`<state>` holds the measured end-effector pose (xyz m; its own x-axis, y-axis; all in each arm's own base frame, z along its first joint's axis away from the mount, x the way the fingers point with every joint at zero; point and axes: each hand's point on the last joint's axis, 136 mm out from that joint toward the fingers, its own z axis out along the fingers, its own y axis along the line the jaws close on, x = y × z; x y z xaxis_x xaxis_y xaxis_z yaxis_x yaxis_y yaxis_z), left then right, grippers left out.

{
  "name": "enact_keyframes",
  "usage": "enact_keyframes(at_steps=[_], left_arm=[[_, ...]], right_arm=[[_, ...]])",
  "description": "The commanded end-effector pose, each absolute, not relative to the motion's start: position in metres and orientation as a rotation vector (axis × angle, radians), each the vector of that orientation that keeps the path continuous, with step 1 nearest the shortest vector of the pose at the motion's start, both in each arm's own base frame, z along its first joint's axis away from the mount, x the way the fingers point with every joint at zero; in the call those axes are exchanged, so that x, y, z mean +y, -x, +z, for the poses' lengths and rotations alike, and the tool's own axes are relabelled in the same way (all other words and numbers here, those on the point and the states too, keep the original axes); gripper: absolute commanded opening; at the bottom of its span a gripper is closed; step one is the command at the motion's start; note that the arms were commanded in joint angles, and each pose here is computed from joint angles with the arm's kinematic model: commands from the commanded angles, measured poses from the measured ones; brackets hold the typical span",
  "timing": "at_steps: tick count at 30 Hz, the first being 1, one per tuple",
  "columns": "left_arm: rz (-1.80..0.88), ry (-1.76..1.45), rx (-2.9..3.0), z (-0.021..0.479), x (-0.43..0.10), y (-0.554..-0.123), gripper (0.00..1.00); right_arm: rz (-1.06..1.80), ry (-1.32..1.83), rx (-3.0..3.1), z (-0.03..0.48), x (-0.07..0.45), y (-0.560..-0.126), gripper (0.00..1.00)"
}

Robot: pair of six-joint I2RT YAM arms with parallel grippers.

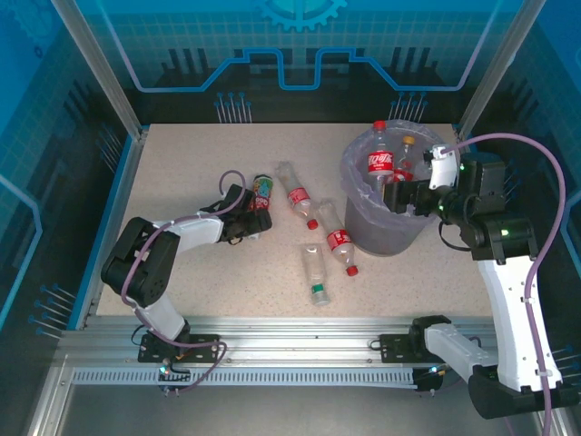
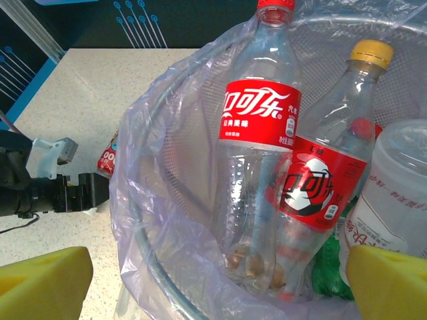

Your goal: Put the plastic bottles in the bin

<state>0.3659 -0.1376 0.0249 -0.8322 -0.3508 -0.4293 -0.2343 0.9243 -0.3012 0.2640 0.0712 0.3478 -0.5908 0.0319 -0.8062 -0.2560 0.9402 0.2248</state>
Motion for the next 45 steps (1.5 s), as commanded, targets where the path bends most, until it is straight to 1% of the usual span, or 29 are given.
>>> enact_keyframes(at_steps=[1, 6, 10, 16, 19, 22, 25, 33, 38, 42, 45], left_arm=[[-0.374, 0.382, 2.604, 0.015, -0.151, -0.372, 0.83], [-0.377, 0.354, 2.598, 0.017, -0.154, -0.376, 0.68], [-0.402, 0.32, 2.573, 0.027, -0.159, -0.378, 0.58], [-0.442, 0.289, 2.527, 0.049, -0.163, -0.376, 0.55], [-0.45, 0.268, 2.486, 0.067, -0.161, -0.375, 0.53], [-0.457, 0.233, 2.439, 0.088, -0.16, -0.373, 0.47], [-0.445, 0.223, 2.415, 0.102, -0.156, -0.371, 0.38], [-0.447, 0.211, 2.401, 0.116, -0.153, -0.364, 0.32], [-0.525, 0.164, 2.336, 0.146, -0.161, -0.355, 0.32], [-0.587, 0.059, 2.248, 0.179, -0.177, -0.34, 0.32], [-0.628, -0.013, 2.201, 0.194, -0.19, -0.328, 0.32]], right_arm=[[0.439, 0.145, 2.152, 0.35, 0.074, -0.267, 0.98], [0.468, 0.144, 2.17, 0.342, 0.078, -0.271, 0.98], [0.493, 0.155, 2.17, 0.343, 0.083, -0.275, 0.97], [0.636, 0.25, 2.122, 0.347, 0.107, -0.28, 0.96], [0.643, 0.253, 2.113, 0.349, 0.111, -0.285, 0.96], [0.635, 0.261, 2.098, 0.355, 0.115, -0.29, 0.95], [0.623, 0.276, 2.097, 0.358, 0.12, -0.293, 0.95], [0.605, 0.297, 2.081, 0.366, 0.125, -0.294, 0.95], [0.626, 0.317, 2.053, 0.378, 0.132, -0.295, 0.94], [0.603, 0.399, 2.009, 0.394, 0.159, -0.295, 0.92], [0.629, 0.447, 1.969, 0.404, 0.187, -0.302, 0.92]])
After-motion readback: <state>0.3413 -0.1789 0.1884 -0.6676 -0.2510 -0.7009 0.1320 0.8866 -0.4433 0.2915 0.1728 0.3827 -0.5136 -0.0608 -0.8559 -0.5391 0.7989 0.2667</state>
